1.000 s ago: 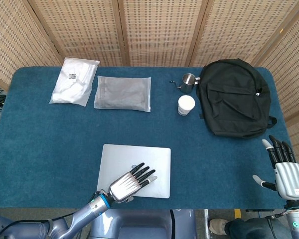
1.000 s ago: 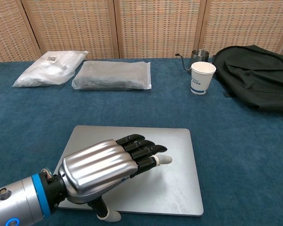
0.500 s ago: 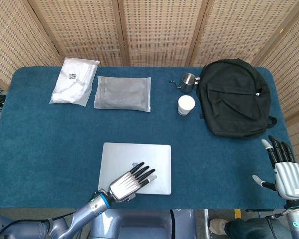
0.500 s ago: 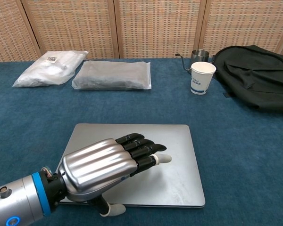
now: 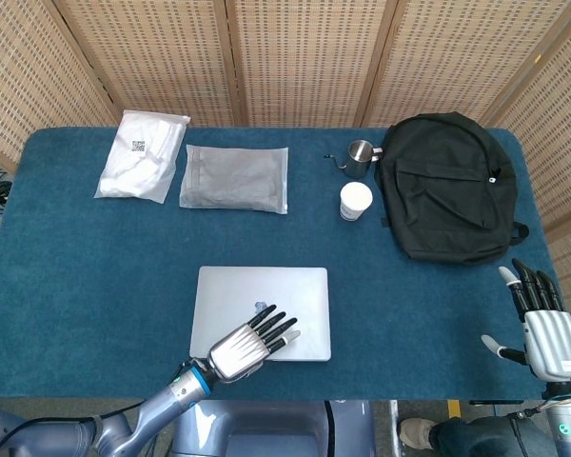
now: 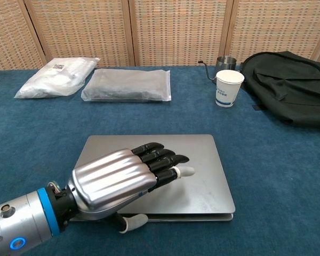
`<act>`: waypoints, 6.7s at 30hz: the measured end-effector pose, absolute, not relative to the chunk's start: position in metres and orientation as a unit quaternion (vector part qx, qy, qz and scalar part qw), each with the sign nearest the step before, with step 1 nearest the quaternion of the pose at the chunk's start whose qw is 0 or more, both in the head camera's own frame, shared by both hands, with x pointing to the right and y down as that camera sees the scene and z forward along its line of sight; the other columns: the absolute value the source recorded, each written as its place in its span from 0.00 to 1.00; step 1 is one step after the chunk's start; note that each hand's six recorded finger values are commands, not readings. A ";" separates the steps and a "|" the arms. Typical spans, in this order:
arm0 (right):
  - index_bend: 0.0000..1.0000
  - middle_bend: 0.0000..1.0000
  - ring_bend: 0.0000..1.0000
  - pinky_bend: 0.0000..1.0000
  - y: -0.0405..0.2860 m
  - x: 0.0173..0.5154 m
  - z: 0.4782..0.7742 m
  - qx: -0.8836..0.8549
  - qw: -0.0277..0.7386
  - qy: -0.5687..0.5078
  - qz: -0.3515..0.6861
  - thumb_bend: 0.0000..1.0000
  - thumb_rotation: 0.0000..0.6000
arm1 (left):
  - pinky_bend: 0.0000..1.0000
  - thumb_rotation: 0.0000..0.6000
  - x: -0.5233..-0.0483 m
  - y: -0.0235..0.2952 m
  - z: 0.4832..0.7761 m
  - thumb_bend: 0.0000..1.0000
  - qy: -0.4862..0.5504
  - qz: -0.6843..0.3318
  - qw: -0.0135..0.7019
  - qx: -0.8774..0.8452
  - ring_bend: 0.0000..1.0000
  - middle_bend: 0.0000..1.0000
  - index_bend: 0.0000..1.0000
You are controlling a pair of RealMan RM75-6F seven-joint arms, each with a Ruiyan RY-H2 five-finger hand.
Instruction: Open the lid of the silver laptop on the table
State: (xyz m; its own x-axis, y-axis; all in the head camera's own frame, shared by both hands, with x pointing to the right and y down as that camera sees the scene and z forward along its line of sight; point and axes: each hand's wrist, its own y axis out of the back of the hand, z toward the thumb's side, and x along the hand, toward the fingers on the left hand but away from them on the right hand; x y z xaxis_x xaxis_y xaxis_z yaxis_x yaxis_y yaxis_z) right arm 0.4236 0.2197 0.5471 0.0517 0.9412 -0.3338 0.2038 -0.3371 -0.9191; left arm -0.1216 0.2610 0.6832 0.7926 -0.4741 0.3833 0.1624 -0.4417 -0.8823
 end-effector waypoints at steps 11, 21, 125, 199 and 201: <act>0.00 0.00 0.00 0.00 0.220 0.425 0.547 -0.632 0.354 -0.455 0.518 0.00 1.00 | 0.00 1.00 -0.109 0.232 0.663 0.42 0.145 -0.296 0.542 -0.773 0.00 0.00 0.00; 0.00 0.00 0.00 0.00 0.220 0.423 0.547 -0.634 0.355 -0.452 0.517 0.00 1.00 | 0.00 1.00 -0.112 0.208 0.666 0.42 0.183 -0.323 0.511 -0.775 0.00 0.00 0.00; 0.09 0.02 0.00 0.20 0.227 0.153 0.699 -0.789 0.313 -0.107 0.518 1.00 1.00 | 0.00 1.00 -0.123 0.129 0.670 0.42 0.241 -0.332 0.521 -0.748 0.00 0.00 0.00; 0.09 0.04 0.00 0.20 0.213 0.172 0.706 -0.755 0.358 -0.064 0.546 1.00 1.00 | 0.00 1.00 -0.178 -0.001 0.667 0.42 0.317 -0.456 0.529 -0.642 0.00 0.00 0.00; 0.09 0.04 0.00 0.20 0.214 0.172 0.706 -0.755 0.359 -0.062 0.545 1.00 1.00 | 0.00 1.00 -0.177 -0.006 0.666 0.42 0.324 -0.459 0.524 -0.640 0.00 0.00 0.00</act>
State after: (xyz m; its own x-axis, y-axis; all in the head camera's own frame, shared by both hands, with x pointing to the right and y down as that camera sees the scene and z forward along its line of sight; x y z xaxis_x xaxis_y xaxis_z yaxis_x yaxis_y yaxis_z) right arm 0.1719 0.2138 0.7064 0.3972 0.4860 -0.7785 -0.2983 -0.7339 -0.6103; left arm -0.1770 -0.0056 0.6661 0.3684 -0.8960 0.2478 0.0661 -0.2406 -0.9684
